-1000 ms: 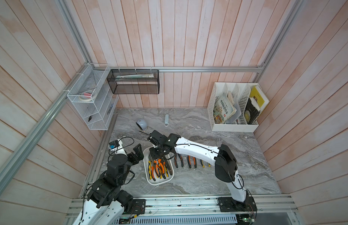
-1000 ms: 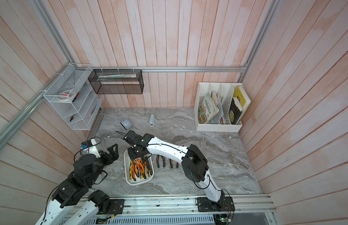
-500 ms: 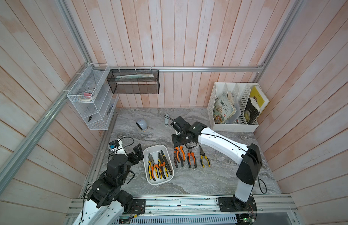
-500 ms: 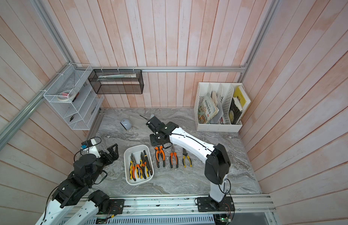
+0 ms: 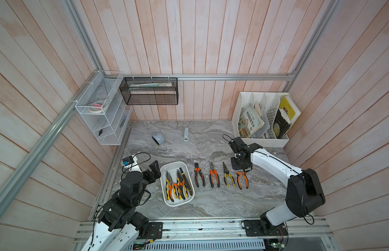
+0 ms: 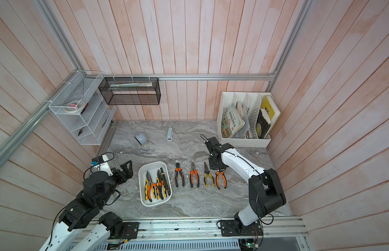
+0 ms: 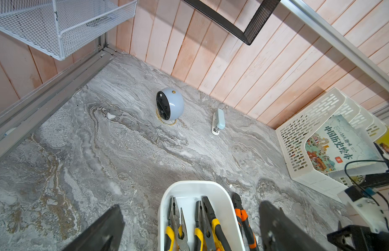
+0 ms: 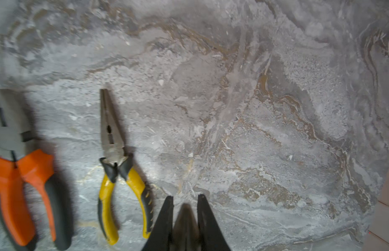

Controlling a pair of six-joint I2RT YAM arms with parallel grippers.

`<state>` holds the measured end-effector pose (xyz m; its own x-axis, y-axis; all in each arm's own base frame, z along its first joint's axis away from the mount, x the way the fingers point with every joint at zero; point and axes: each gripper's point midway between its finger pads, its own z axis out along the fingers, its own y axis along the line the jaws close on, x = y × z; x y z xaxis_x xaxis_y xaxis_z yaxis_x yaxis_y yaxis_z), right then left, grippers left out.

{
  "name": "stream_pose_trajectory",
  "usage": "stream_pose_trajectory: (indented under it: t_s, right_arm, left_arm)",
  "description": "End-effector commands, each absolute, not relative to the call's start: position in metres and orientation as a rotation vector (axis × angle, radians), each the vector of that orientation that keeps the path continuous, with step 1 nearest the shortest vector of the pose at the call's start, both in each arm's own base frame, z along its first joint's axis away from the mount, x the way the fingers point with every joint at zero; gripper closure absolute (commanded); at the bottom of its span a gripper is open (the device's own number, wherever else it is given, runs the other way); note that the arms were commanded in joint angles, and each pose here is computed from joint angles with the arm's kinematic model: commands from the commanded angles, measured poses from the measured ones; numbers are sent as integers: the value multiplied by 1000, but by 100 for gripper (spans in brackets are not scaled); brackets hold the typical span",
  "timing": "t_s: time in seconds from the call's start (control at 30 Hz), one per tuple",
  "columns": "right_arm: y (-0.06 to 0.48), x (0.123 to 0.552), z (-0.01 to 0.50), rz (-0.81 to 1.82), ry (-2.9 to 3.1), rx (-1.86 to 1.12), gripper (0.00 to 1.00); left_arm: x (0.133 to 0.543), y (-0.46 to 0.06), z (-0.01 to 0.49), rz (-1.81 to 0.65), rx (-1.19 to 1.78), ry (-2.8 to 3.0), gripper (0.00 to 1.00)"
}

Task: Take the pliers out of the storage box
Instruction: Place the pliers at the center of the board.

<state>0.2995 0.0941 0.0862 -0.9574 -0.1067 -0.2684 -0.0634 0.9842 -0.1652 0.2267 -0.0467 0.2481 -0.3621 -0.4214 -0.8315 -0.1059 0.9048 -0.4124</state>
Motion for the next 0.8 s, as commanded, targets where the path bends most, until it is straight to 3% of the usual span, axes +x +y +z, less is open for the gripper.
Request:
stream_pose_trajectory:
  t_s: [0.0, 0.63, 0.77]
  right_arm:
    - [86, 318, 84, -270, 2795, -144, 100]
    - [59, 346, 37, -177, 2832, -45, 100]
    - [57, 346, 32, -197, 2835, -43, 85]
  left_arm:
    - [228, -49, 245, -342, -365, 1937, 0]
    - [230, -50, 241, -326, -365, 1955, 0]
    - [231, -50, 240, -324, -363, 1958, 0]
